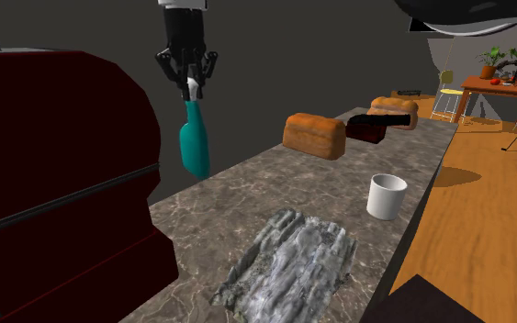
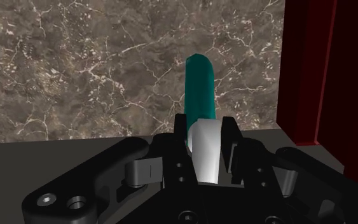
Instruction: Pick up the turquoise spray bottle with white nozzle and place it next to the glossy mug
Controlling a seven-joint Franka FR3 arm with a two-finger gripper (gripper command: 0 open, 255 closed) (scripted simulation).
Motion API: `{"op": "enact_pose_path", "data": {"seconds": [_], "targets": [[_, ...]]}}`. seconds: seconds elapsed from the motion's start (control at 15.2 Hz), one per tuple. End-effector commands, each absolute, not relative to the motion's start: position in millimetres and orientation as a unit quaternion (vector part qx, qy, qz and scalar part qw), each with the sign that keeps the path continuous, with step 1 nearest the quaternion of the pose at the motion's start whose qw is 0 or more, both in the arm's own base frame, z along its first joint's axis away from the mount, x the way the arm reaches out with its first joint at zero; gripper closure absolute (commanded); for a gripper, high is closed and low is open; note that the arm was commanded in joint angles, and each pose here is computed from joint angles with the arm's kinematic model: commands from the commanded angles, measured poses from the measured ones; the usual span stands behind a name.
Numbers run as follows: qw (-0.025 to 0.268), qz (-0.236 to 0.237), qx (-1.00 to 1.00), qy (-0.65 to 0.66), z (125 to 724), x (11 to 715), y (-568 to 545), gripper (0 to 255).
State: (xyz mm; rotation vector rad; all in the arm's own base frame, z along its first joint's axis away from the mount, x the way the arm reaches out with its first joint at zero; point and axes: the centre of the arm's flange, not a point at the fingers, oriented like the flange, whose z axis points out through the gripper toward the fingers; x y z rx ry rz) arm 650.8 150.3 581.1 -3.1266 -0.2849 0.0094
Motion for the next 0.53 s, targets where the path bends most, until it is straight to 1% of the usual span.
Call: {"op": "enact_pose_path", "data": {"seconds": [0.0,0.46], "targets": [[0.001,0.003,-0.996,-0.091,591,651,150,255],[0.001,0.003,-0.996,-0.091,626,651,150,255]]}}
